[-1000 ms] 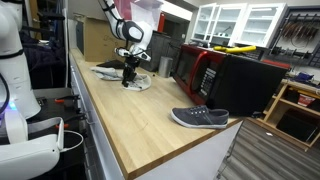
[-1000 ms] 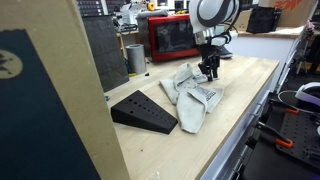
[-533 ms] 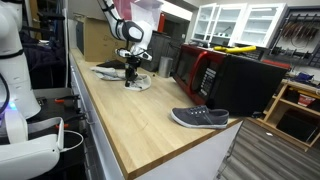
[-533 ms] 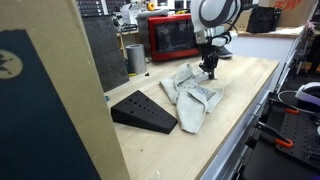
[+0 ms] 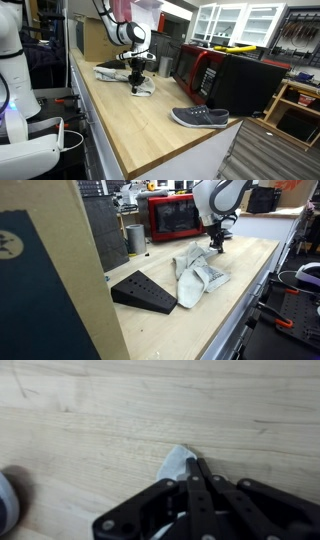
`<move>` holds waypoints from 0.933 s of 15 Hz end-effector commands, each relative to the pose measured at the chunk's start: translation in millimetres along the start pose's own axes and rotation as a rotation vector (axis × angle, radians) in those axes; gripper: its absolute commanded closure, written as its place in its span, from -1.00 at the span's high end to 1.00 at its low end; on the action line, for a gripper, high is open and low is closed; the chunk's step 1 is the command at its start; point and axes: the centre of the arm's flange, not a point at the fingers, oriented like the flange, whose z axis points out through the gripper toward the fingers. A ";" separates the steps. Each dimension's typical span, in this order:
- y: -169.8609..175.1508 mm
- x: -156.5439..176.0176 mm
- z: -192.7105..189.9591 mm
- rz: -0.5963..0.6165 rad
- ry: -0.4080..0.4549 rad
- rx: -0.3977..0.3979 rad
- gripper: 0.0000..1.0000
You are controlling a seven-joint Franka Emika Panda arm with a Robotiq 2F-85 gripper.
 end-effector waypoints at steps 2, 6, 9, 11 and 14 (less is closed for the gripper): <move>42.1 -1.6 42.0 -0.066 -0.039 -0.190 -0.99; 82.9 -12.8 57.5 -0.272 -0.069 -0.312 -0.99; 121.9 -18.3 63.7 -0.440 -0.102 -0.357 -0.99; 135.8 -22.6 55.0 -0.473 -0.119 -0.319 -0.46; 139.8 -22.2 31.1 -0.434 -0.122 -0.171 -0.16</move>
